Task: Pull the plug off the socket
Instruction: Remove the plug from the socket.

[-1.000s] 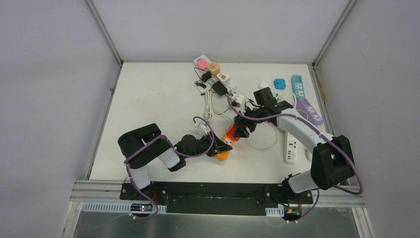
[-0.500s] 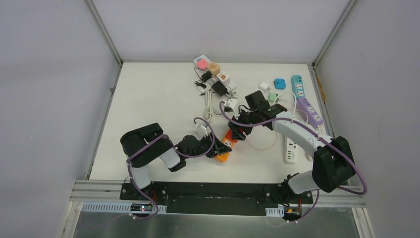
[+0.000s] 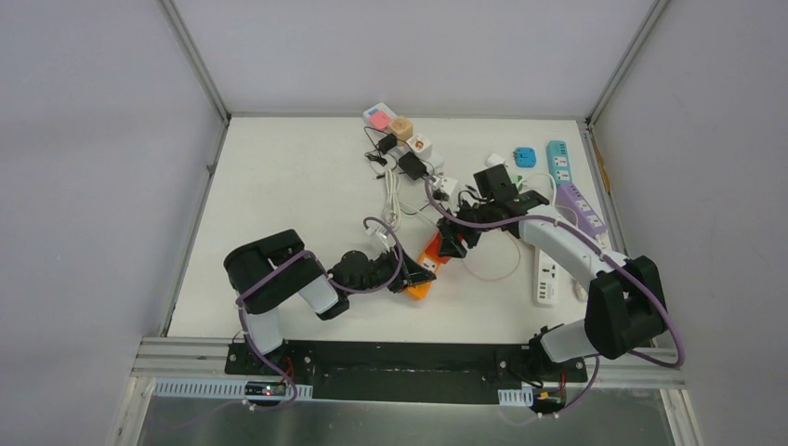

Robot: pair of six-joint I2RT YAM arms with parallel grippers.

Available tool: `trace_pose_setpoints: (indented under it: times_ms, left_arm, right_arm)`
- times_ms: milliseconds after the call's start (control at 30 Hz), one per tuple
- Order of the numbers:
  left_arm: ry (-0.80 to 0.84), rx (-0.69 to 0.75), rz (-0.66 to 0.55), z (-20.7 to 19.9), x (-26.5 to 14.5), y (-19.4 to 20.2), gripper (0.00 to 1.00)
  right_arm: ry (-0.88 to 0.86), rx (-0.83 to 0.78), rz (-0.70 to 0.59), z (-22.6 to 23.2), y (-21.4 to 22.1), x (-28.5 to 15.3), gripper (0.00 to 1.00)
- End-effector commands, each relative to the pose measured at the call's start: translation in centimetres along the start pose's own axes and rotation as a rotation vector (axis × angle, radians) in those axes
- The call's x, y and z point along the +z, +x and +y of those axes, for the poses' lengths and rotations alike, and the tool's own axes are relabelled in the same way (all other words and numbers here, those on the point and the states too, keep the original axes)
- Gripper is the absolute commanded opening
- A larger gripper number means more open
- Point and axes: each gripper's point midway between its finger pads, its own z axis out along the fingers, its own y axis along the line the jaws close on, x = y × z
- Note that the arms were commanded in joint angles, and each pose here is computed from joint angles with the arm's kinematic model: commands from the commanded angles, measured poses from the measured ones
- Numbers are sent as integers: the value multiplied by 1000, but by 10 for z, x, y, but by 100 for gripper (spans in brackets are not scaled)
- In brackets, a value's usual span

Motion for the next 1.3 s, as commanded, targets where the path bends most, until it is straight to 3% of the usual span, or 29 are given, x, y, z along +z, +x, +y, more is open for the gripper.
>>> trace_pose_setpoints:
  times_ms: [0,367,733,1267]
  left_arm:
    - [153,69,-101,-45,-1,-32,0]
    - [150,57,-162,-49,7,-47,0]
    - [94,34,-235,-33,19,-61,0]
    - [144,73,-297,-61,-10,-73,0]
  right_arm:
    - [-85,14,-97,18,-22,-16,0]
    - [-132,-57,-161,44,-31,-9,0]
    - [-61,-130,-43,45,-24,14,0]
    - [-95,73,-168,13,-27,-20,0]
